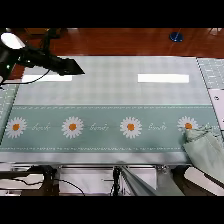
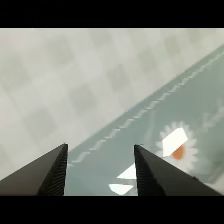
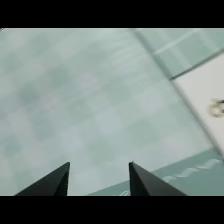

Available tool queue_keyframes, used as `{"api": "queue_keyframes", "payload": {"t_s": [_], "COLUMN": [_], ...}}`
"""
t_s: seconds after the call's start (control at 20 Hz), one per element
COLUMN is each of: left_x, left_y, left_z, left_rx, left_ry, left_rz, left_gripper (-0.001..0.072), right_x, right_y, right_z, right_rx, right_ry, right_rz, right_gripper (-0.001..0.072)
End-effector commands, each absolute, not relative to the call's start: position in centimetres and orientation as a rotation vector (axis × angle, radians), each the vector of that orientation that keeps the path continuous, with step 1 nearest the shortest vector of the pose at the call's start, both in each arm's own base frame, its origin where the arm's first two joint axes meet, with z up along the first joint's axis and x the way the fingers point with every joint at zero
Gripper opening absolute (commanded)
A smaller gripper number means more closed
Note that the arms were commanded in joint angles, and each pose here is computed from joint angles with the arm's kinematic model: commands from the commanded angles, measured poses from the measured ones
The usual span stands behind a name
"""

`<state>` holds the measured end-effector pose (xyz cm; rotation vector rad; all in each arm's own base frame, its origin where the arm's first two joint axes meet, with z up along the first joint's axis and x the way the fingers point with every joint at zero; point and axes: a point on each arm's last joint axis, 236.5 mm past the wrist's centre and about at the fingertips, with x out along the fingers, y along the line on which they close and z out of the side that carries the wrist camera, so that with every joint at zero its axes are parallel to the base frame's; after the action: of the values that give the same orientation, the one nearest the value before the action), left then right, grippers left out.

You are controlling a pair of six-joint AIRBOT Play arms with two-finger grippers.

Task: Fold the shirts.

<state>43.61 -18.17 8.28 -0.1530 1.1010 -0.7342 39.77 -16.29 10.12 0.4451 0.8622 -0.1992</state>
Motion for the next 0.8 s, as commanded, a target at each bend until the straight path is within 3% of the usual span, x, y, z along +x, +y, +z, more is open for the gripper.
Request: {"api": "queue_keyframes", "payload": {"t_s": [0.0,0.1,0.2,0.35,0.45,0.55,0.75], "left_x": [44.3,44.0,43.6,43.8,43.9,43.6,42.8], "left_y": [-16.3,-15.7,-17.0,-17.0,-16.5,-16.0,-15.0], "left_z": [7.1,6.6,6.0,4.5,3.5,2.3,0.9], "left_rx": [0.2,0.361,0.386,0.317,0.247,0.159,0.098], "left_ry": [1.138,1.151,1.158,1.203,1.24,1.303,1.389], "left_rz": [-0.491,-0.38,-0.404,-0.358,-0.324,-0.303,-0.289], "left_gripper": [0.0488,0.0488,0.0488,0.049,0.0538,0.0539,0.0537], "right_x": [40.4,38.0,38.1,38.6,38.6,38.7,39.4], "right_y": [-5.1,-4.2,-2.6,-1.2,-1.2,-1.3,-1.3], "right_z": [4.9,2.0,1.0,0.9,0.9,0.9,1.0], "right_rx": [0.097,-0.118,-0.118,-0.1,-0.1,-0.1,-0.102], "right_ry": [1.206,1.395,1.423,1.406,1.405,1.405,1.373], "right_rz": [0.063,0.066,0.071,0.103,0.103,0.102,0.098], "right_gripper": [0.0425,0.0426,0.0427,0.0428,0.044,0.0545,0.0547]}}
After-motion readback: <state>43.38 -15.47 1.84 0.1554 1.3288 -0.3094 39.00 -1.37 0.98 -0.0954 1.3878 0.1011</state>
